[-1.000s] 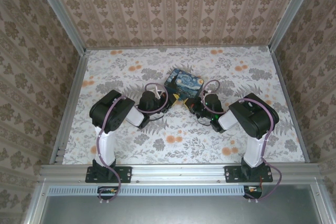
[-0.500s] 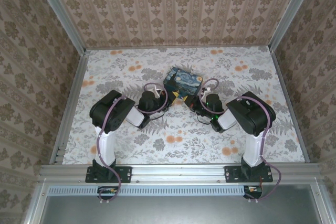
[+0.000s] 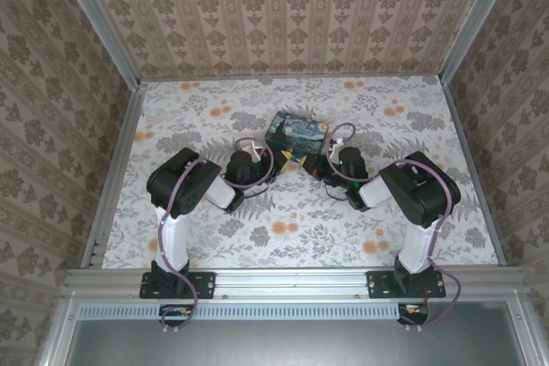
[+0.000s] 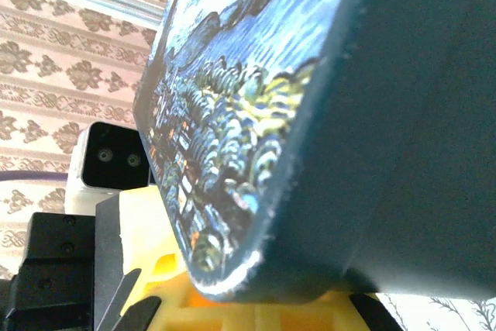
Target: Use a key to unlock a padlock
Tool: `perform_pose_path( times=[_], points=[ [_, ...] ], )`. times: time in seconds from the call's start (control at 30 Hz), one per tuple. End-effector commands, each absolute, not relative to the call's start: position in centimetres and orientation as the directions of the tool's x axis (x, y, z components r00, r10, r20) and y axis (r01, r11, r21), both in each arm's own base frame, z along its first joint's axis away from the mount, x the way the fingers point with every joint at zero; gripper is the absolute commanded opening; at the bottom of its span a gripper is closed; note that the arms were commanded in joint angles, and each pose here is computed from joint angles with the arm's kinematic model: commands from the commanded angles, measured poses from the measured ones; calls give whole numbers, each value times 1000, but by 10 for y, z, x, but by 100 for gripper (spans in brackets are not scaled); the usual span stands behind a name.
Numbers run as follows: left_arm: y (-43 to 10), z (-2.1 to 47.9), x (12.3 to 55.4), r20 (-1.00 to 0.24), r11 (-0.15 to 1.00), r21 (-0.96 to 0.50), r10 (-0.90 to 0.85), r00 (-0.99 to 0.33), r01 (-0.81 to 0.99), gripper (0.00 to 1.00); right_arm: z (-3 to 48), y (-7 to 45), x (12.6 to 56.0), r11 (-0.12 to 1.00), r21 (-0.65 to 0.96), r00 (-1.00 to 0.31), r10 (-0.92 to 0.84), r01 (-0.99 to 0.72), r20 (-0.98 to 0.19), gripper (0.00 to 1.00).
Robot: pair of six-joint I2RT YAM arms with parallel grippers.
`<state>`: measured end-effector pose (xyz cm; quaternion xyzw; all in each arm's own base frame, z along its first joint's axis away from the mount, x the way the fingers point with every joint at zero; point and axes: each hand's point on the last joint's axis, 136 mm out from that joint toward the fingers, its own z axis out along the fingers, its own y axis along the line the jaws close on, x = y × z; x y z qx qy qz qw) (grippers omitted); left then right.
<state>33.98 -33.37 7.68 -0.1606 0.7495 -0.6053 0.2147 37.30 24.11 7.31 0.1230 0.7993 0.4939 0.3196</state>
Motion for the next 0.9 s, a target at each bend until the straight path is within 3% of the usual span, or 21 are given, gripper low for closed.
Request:
perform_pose_path(
  times=[0.0,0.1,0.33,0.5,0.6,0.73,0.87],
  points=[
    [-349,60,303,-85,233,-972,-365,-927,-2,0,141,257,392,431,842,-704,484,-325,-519,0],
    [-350,61,304,-81,226,-974,-362,-929,-3,0,145,260,393,380,872,-720,505,-309,-476,0],
    [-353,68,303,-66,203,-979,-356,-932,-9,0,153,264,403,151,972,-774,587,-182,-236,0],
    [-355,73,303,-61,190,-982,-352,-934,-7,0,150,263,409,82,991,-791,597,-108,-136,0],
    [-356,76,303,-59,184,-983,-346,-936,-6,0,150,265,409,148,980,-798,571,-134,-195,0],
    [-356,74,303,-55,185,-983,-348,-936,-11,0,141,263,403,365,909,-794,483,-200,-369,0],
    [-356,73,303,-53,185,-983,-346,-937,-12,0,137,259,396,491,821,-768,393,-291,-506,0]
  ],
)
